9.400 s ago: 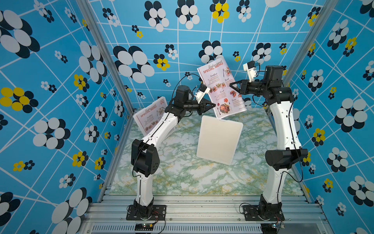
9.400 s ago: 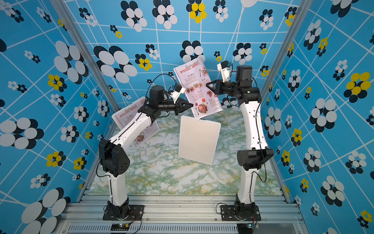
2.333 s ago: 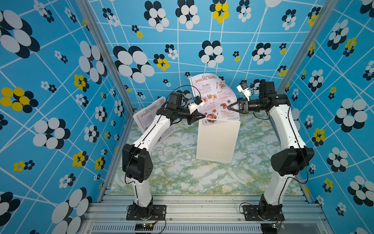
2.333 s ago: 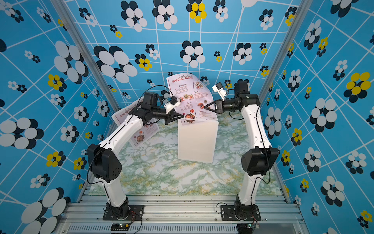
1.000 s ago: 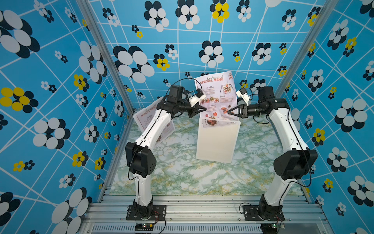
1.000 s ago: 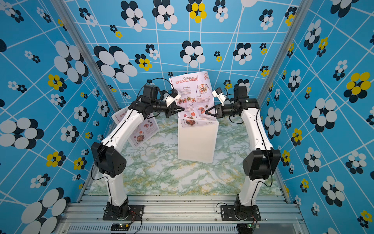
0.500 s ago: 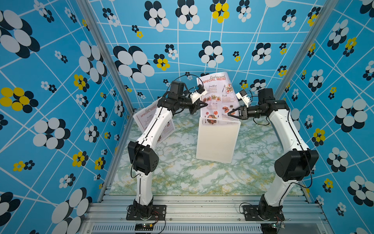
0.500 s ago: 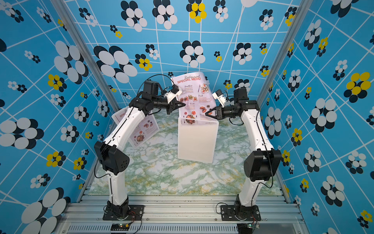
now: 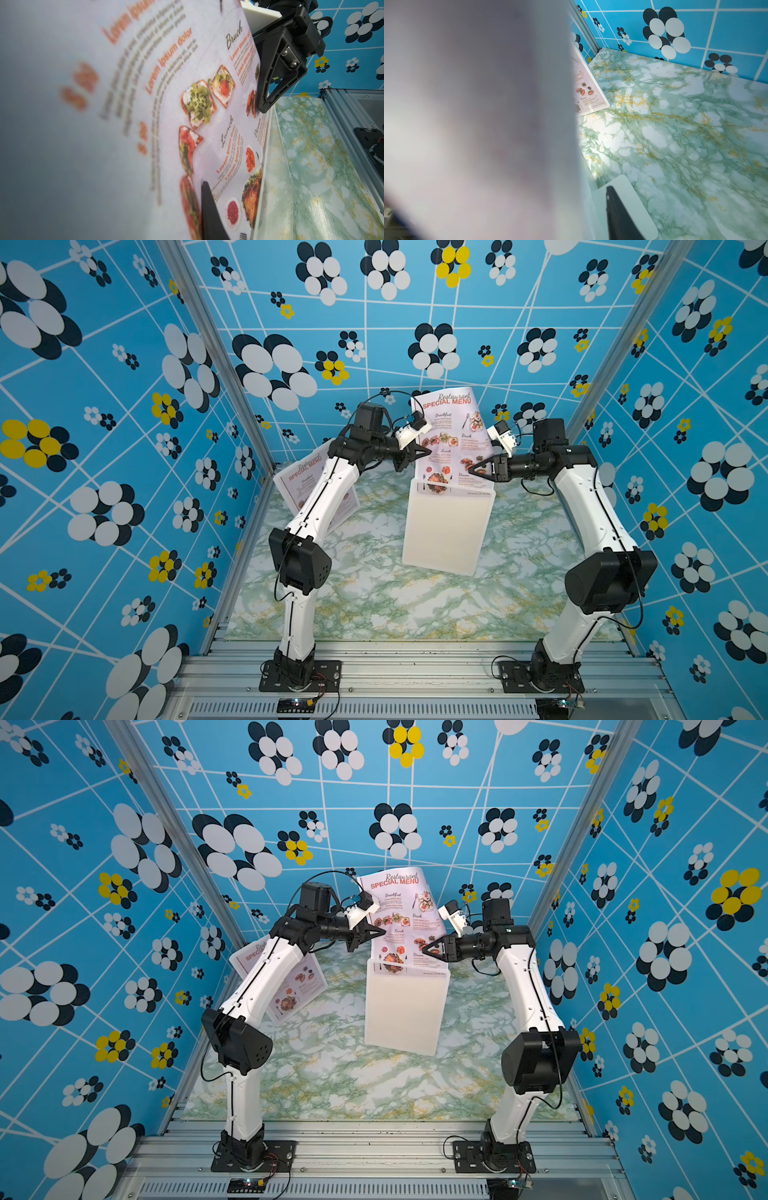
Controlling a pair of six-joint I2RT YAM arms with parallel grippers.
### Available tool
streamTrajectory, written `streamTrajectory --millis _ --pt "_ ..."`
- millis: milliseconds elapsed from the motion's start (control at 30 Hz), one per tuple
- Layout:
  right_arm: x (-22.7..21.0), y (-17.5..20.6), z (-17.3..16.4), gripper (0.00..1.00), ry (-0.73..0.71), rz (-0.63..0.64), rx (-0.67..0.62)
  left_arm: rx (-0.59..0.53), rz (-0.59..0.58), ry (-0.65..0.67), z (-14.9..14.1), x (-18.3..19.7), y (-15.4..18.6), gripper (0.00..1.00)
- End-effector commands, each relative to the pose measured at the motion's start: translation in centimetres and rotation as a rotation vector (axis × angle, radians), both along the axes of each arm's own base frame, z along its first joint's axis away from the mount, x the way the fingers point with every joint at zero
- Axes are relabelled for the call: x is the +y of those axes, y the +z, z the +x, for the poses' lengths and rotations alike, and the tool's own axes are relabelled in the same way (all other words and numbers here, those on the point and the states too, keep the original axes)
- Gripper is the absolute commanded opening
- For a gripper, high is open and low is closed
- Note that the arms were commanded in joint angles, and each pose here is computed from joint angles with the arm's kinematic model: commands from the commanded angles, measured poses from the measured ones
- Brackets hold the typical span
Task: Insert the menus into the narrow rack
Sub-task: Insert the menu into the narrow rack.
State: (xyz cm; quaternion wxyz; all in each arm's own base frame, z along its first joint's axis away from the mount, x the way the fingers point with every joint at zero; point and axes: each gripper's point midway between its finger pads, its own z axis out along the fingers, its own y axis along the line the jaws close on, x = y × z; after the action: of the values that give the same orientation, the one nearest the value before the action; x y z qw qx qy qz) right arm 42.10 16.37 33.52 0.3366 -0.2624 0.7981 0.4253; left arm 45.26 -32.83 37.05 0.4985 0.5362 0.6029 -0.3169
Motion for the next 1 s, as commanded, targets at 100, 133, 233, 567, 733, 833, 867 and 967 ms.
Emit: streamTrajectory --millis 100,133,233,567,733,833,867,967 --pt "-0.2 3.4 0.3 0.43 -0.025 0.034 -0.089 0.009 0.034 -0.012 -0.5 -0.6 -1.1 0.11" --pt "-0.1 3.9 0.2 0.44 -0.023 0.042 -0.099 0.008 0.036 -0.010 -0.6 -0.5 -1.1 0.11" --pt "0.0 4.9 0.5 0.45 -0.028 0.062 -0.118 0.005 0.041 -0.004 -0.6 -0.4 -1.1 0.12" --pt "-0.1 5.9 0.2 0.20 -0.037 0.063 -0.138 0.029 -0.020 0.029 0.3 0.4 0.2 0.24" --pt "-0.1 5.7 -0.1 0.07 -0.031 0.065 -0.128 0.063 -0.089 0.026 0.6 0.8 1.7 0.21" --pt "-0.1 5.3 -0.3 0.01 -0.035 0.060 -0.126 0.061 -0.090 0.030 0.6 0.8 1.9 0.14" --pt "-0.2 5.2 -0.3 0.00 -0.036 0.057 -0.125 0.062 -0.090 0.031 0.7 0.8 1.9 0.11" --pt "-0.2 4.7 -0.5 0.00 -0.036 0.053 -0.116 0.064 -0.091 0.028 0.6 0.7 1.9 0.07"
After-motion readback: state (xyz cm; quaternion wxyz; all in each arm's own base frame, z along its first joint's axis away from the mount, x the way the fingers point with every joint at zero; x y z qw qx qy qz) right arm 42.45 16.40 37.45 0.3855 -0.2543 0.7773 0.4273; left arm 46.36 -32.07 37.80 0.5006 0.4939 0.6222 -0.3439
